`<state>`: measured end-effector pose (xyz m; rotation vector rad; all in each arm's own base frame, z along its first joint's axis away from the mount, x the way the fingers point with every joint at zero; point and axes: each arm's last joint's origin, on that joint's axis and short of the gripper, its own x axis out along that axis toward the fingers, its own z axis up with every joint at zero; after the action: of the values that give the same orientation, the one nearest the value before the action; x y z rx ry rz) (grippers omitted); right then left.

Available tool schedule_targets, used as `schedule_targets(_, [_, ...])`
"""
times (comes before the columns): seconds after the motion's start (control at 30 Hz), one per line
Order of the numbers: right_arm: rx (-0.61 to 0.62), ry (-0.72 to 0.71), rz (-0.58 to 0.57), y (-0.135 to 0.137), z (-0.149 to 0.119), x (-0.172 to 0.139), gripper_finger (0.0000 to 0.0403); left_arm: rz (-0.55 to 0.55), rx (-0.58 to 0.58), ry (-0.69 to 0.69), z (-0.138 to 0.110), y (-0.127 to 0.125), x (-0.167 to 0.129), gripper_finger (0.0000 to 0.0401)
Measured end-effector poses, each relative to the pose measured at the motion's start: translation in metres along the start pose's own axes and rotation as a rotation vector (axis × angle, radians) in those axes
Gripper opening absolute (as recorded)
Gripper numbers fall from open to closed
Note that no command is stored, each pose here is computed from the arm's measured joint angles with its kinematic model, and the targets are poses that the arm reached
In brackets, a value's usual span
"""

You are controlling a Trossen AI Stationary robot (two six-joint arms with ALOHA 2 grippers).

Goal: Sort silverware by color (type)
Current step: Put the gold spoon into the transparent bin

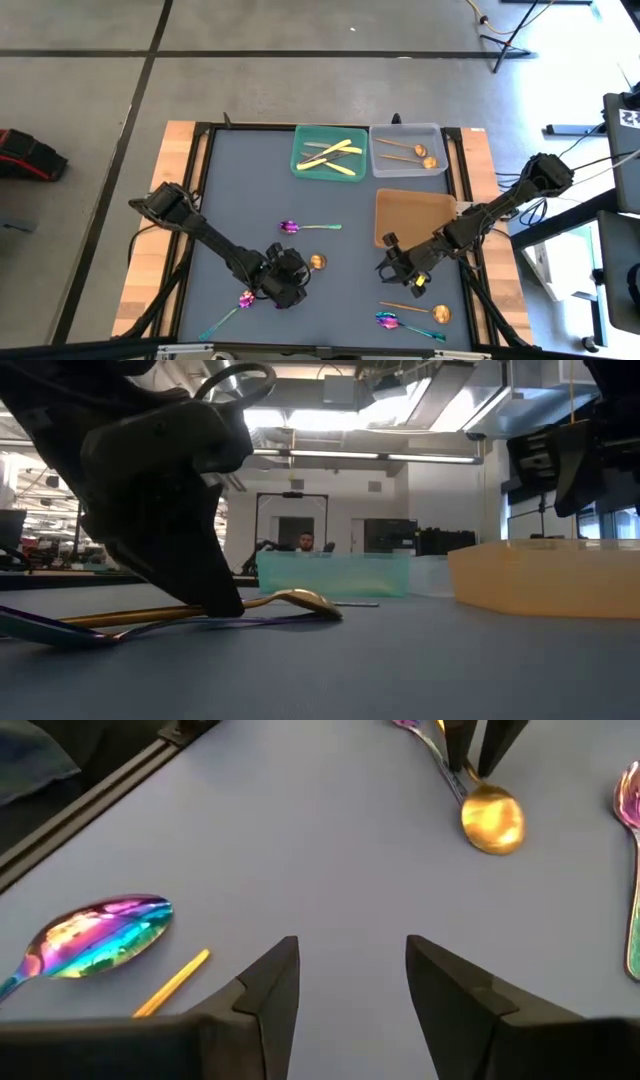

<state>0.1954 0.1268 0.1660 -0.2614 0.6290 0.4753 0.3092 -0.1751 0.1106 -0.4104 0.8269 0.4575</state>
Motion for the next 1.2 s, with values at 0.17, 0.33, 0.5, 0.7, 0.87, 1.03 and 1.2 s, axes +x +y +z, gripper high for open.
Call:
schedule_targets(0.17, [-0.005,-0.011,0.000,0.000,0.001,0.000,0.0170,0.019,0.005,-0.019,-0.002,0.000,0.003,0.0107])
schedule_targets(0.33, [-0.004,-0.019,0.000,0.000,0.002,0.000,0.0170,0.028,0.010,-0.024,-0.002,0.001,0.002,0.0058])
schedule_targets(0.5, [-0.013,-0.059,-0.002,0.000,0.006,0.000,0.0170,0.044,0.018,-0.026,-0.003,0.003,0.003,0.0012])
schedule_targets(0.7, [-0.012,-0.125,0.004,0.000,0.012,-0.001,0.0170,0.044,0.021,-0.036,0.000,0.000,0.002,0.0027])
schedule_targets(0.87, [-0.008,-0.188,-0.047,-0.002,0.018,-0.002,0.0170,0.015,0.067,-0.088,0.009,-0.014,-0.008,0.0019])
schedule_targets(1.03, [0.010,-0.312,-0.082,-0.003,0.030,-0.005,0.0171,0.001,0.100,-0.232,0.023,-0.031,-0.031,0.0020])
schedule_targets(1.2, [0.005,-0.359,-0.109,-0.004,0.035,-0.007,0.0208,0.008,0.142,-0.381,0.027,-0.050,-0.051,0.0023])
